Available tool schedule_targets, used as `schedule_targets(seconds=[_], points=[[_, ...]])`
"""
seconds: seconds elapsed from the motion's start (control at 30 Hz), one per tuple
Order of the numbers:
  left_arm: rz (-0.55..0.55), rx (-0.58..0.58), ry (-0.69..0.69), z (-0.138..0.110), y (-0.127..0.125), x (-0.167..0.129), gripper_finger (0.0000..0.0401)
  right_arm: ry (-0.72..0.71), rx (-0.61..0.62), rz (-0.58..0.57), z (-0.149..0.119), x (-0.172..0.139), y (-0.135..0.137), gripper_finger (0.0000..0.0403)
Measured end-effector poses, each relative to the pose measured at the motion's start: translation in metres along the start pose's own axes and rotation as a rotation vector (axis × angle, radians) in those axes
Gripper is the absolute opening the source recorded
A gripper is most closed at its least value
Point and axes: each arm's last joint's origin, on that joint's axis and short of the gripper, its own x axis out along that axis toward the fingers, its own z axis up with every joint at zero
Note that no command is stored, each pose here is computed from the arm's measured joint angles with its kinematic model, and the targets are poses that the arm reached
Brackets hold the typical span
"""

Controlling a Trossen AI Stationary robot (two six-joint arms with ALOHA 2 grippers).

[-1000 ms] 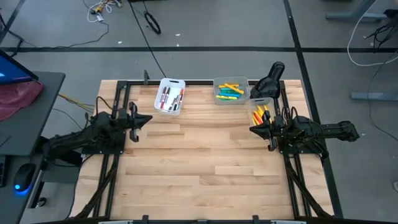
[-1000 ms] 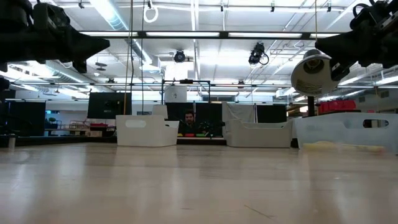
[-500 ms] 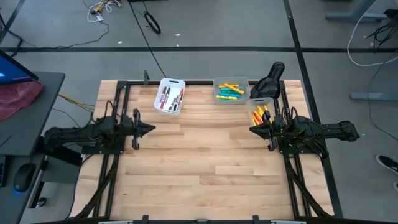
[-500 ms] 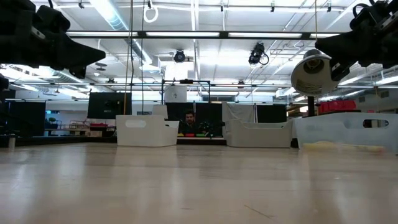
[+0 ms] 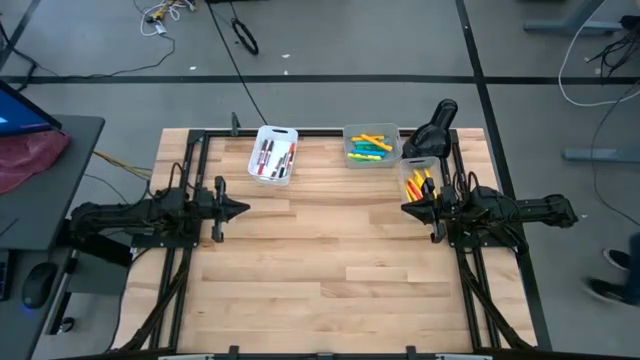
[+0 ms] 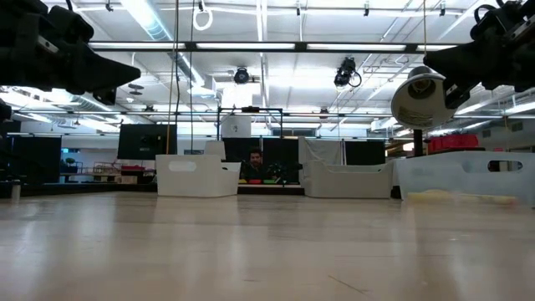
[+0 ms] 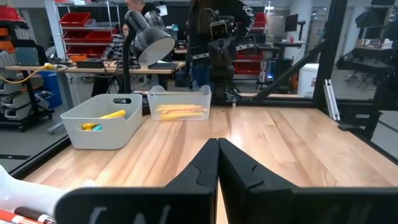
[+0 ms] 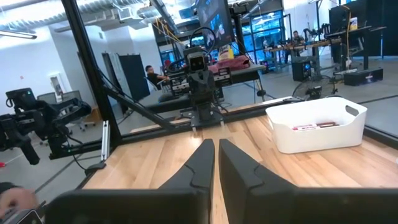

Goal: Pick & Place Markers
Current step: Return to Home Position

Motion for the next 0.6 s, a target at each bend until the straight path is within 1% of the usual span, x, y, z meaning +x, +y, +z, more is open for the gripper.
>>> schedule_targets(seconds=[0.53, 0.6], points=[[0.0, -0.001, -0.01, 0.0009, 0.0, 0.0, 0.0012, -0.004, 0.0, 0.005, 0.0003, -0.0004, 0.0003, 0.0027], [0.0, -0.001, -0.01, 0.0009, 0.0, 0.0, 0.0012, 0.02, -0.012, 0.015, -0.0017, -0.0004, -0.0002, 0.0027]])
